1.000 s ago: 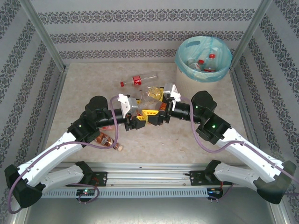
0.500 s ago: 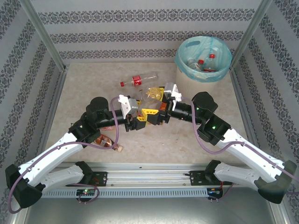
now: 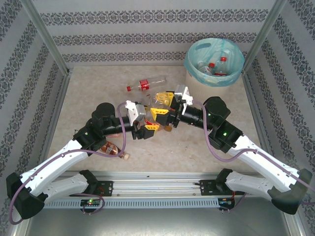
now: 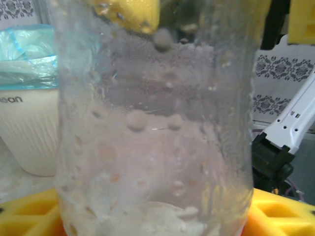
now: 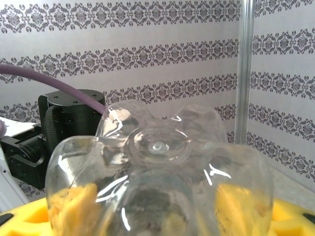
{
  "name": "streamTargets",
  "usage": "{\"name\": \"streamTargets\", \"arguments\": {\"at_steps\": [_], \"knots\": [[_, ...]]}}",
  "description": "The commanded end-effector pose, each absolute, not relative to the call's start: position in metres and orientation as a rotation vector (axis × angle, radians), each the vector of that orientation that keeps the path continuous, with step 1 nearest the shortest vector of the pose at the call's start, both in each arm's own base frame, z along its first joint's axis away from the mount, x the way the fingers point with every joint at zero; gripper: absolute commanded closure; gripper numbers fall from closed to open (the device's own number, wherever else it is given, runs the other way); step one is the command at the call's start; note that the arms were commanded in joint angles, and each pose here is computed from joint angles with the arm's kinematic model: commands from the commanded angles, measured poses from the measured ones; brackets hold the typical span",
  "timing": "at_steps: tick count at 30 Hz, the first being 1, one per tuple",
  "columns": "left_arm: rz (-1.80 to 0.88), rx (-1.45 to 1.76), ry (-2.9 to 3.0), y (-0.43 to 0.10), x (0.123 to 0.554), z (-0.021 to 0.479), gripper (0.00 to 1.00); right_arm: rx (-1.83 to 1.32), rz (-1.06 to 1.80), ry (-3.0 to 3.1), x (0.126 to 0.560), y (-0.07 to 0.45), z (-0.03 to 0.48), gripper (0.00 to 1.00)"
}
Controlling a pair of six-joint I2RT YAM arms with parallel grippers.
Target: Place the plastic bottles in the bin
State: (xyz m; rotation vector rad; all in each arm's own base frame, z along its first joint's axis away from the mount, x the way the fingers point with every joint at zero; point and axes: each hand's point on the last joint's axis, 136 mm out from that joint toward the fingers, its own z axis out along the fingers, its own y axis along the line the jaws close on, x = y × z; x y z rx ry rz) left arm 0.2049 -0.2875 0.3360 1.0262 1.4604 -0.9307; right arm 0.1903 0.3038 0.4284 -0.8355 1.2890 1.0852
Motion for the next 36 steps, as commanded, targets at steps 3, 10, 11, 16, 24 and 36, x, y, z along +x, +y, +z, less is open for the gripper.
{"name": "streamTargets", "arguments": {"at_steps": [3,10,11,16,24,36], "knots": [[-0.828,0.888,1.414,-0.272,0.221,0.359,0.08,-0.787,1.041,1.231,0.189,0.294,0.454,0.50],[-0.781,0.806,1.419,-0.257,0.224,0.362,0.00,-0.625,0.687,1.259,0.228,0.252,0.486,0.54],[-0.785,0.802,1.414,-0.256,0.222,0.364,0.00,-0.610,0.623,1.259,0.235,0.244,0.493,0.55],[-0.794,0.775,1.403,-0.252,0.220,0.373,0.00,-0.484,0.322,1.265,0.281,0.198,0.533,0.52],[-0.830,0.648,1.493,-0.255,0.242,0.376,0.00,-0.216,-0.056,1.292,0.375,0.106,0.566,0.56],[-0.863,0.544,1.696,-0.268,0.269,0.355,0.00,-0.066,-0.359,1.512,0.480,0.036,0.503,0.55]]}}
